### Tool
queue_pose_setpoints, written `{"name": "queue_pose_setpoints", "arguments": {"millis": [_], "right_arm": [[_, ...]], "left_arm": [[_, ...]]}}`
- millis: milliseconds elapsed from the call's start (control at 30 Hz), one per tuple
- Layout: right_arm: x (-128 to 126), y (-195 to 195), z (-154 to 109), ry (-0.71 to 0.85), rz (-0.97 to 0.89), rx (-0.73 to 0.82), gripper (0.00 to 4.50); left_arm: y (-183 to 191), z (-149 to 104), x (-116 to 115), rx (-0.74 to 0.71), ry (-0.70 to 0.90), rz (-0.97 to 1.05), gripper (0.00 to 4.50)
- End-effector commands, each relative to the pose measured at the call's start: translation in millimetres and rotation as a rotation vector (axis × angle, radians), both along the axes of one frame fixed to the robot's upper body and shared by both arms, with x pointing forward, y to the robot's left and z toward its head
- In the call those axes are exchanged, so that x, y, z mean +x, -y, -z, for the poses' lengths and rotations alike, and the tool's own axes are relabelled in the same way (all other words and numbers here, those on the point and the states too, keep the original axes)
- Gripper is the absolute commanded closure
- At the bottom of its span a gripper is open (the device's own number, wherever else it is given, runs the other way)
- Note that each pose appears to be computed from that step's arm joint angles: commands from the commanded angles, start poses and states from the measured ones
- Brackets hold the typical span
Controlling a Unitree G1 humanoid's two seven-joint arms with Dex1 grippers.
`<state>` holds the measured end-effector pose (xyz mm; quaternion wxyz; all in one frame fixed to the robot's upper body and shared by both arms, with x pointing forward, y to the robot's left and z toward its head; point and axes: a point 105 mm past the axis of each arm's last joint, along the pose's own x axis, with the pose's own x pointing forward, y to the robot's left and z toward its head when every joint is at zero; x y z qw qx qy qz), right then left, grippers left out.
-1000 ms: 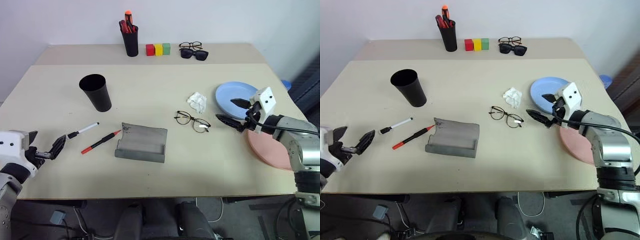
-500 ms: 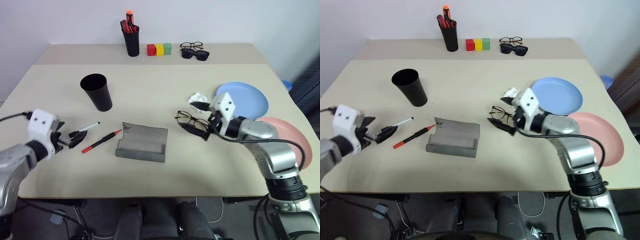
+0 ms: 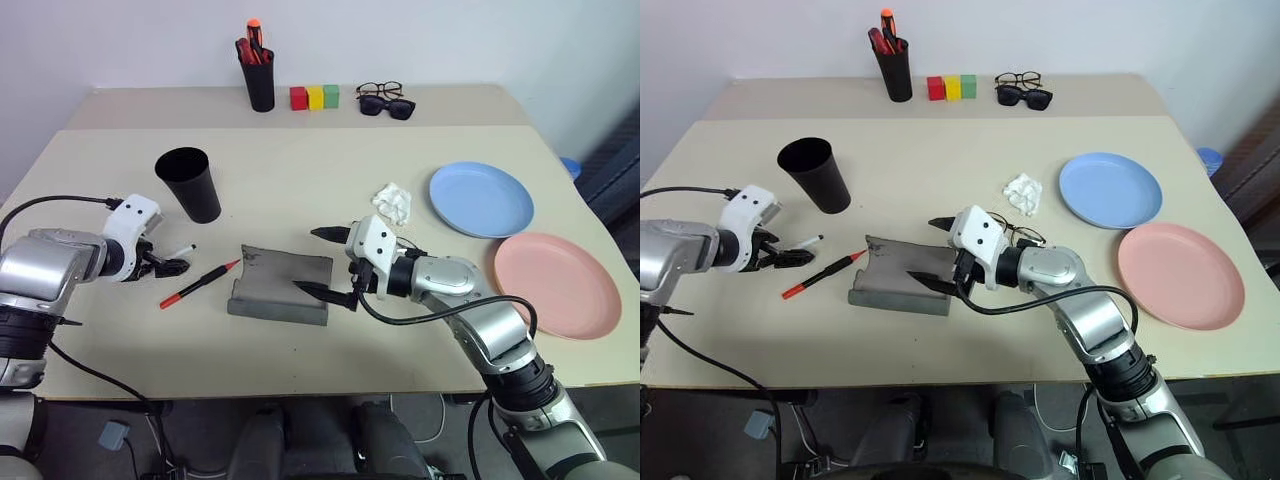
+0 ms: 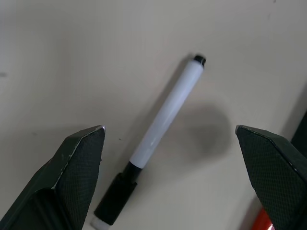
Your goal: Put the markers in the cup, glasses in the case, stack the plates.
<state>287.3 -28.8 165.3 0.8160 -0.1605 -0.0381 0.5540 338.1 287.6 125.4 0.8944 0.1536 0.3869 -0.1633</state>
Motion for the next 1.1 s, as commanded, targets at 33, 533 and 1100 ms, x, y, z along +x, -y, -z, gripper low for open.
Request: {"name": "queue_pose_setpoints", "arguments": {"millis": [33,533,1100], "right_arm": [[-6.7,-4.0,-13.4,0.059,-0.014,0.027,0.0],[-6.8,-2.0,-17.5,0.071,-0.006,0.024,0.0],[56.4,-39.5,-48.1,0.141,0.154,0.219,0.0]], "left_arm": [[-9.5,-1.0,7.9,0.054,-0.001,-0.01,0.05],[-64.8,-13.4,11.0,0.059,0.126,-0.358,4.39],[23.2,-200.2,42.1,-0.149,1.383,-0.268,4.39]]}}
